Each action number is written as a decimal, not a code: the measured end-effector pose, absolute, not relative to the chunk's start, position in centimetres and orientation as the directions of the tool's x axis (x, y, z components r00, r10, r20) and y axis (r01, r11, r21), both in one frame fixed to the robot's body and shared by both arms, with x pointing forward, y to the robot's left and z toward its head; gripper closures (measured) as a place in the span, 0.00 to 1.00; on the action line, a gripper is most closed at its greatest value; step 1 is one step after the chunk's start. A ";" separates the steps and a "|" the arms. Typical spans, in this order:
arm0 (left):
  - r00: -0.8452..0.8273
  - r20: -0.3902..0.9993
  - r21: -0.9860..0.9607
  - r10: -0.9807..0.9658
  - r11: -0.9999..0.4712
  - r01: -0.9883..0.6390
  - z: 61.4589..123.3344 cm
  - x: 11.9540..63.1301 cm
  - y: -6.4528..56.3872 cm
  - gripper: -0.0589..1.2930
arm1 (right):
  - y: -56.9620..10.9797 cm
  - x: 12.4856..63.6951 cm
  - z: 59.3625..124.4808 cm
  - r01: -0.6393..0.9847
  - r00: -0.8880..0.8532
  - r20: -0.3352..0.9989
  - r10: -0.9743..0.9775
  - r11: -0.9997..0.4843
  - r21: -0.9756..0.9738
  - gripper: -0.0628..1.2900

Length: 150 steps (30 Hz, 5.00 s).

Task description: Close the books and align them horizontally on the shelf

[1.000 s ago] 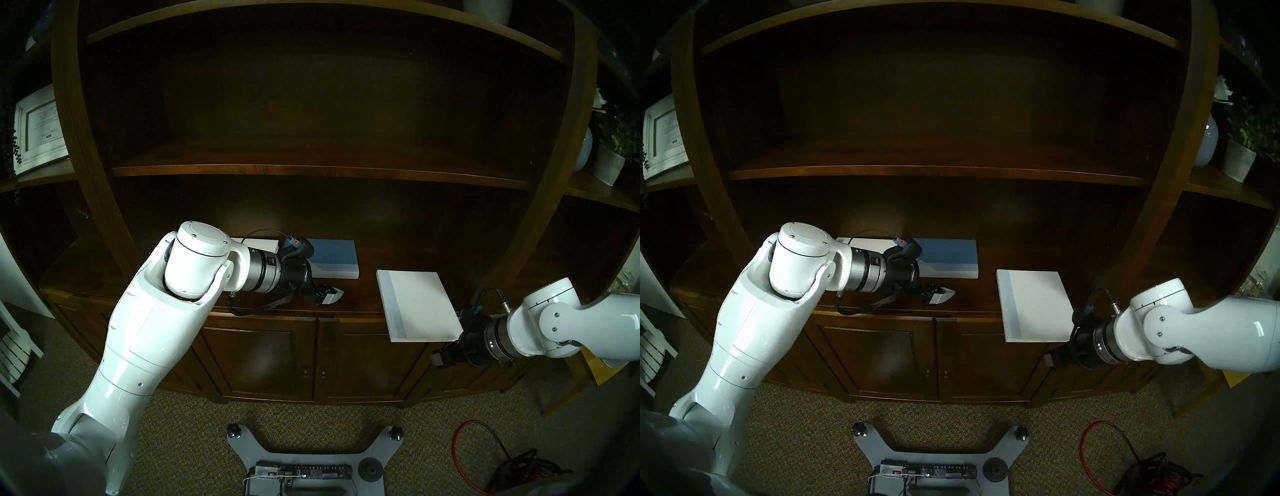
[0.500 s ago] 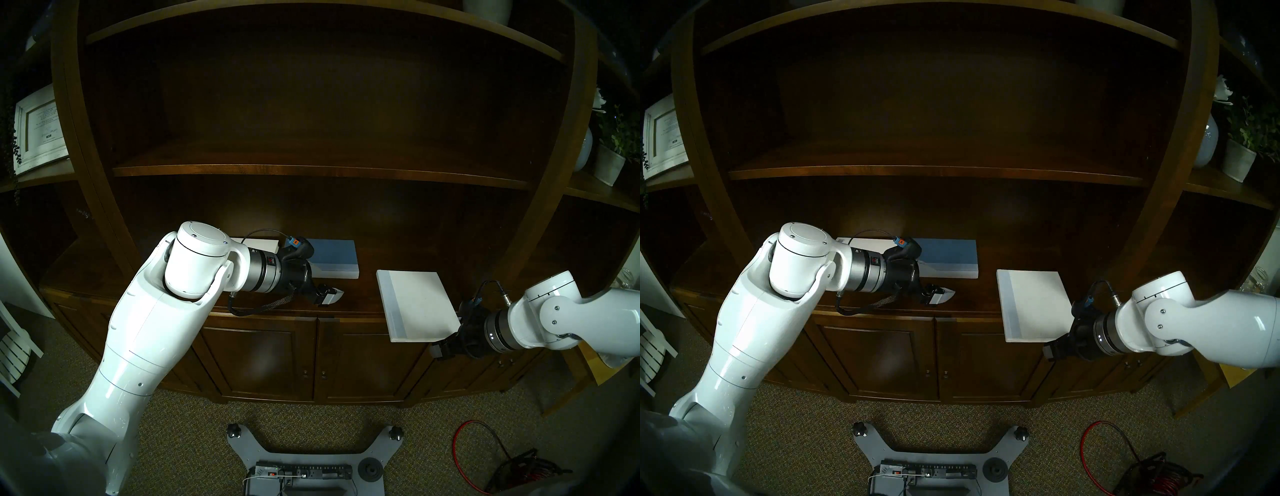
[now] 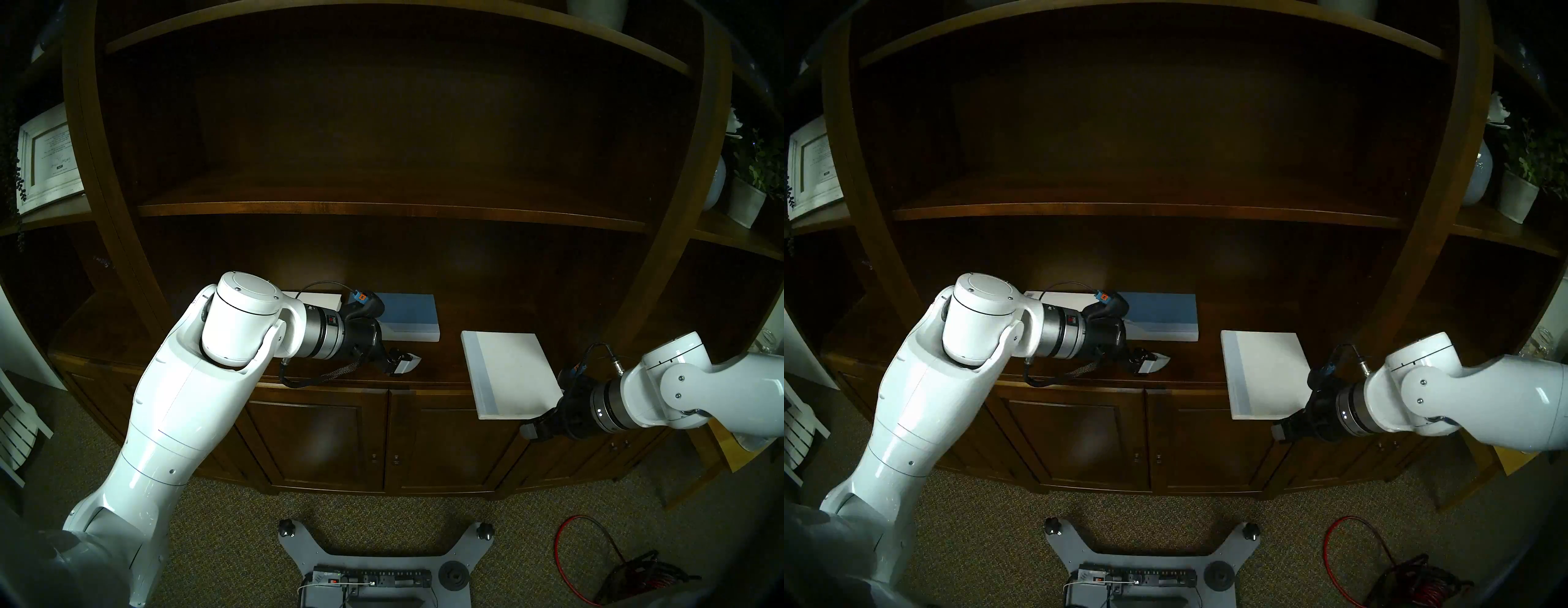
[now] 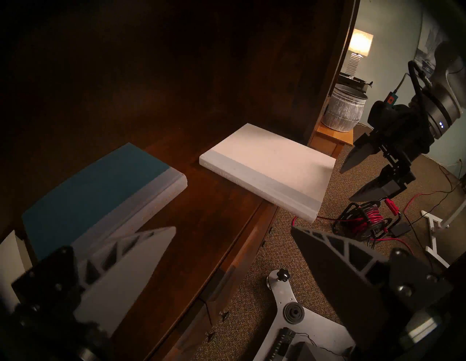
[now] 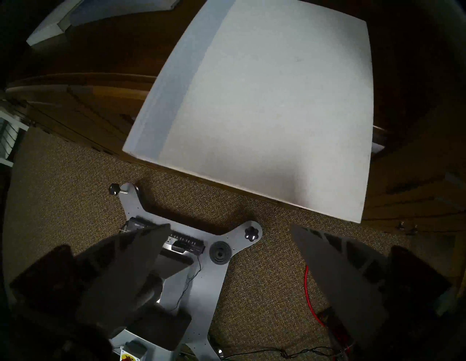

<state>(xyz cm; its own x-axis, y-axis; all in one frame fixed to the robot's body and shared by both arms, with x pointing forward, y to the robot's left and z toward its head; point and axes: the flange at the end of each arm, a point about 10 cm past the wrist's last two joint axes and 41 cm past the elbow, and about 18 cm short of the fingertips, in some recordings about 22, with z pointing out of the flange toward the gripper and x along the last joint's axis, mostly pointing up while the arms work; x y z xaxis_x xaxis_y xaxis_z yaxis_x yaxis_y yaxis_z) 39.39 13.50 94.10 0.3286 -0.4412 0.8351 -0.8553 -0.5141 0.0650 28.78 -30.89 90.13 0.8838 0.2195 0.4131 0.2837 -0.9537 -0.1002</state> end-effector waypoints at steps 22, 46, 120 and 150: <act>0.328 0.835 0.065 -0.441 -0.514 -0.855 94.1 39.4 13.5 0.03 | -27.2 28.5 93.0 0.383 0.827 0.484 0.287 -0.917 -0.111 0.04; 0.327 0.836 0.064 -0.441 -0.513 -0.856 94.1 39.4 13.5 0.03 | -26.9 27.7 92.4 0.352 0.862 0.423 0.280 -0.930 -0.102 0.04; 0.329 0.835 0.067 -0.441 -0.513 -0.856 94.0 39.4 13.5 0.03 | -26.5 39.9 84.8 0.233 0.917 0.305 0.256 -0.966 0.112 0.04; 0.322 0.835 0.055 -0.447 -0.514 -0.856 94.2 39.5 13.5 0.03 | -21.6 38.4 85.0 0.171 0.956 0.170 0.238 -0.926 0.337 0.04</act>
<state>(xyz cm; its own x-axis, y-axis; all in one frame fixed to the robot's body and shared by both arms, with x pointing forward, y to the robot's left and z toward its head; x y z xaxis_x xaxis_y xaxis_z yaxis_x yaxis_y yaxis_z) 39.52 13.51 94.23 0.3221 -0.4468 0.8347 -0.8559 -0.5142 0.0551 38.35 -21.56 85.03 0.9562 0.2382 0.1700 0.1707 -0.9259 0.3370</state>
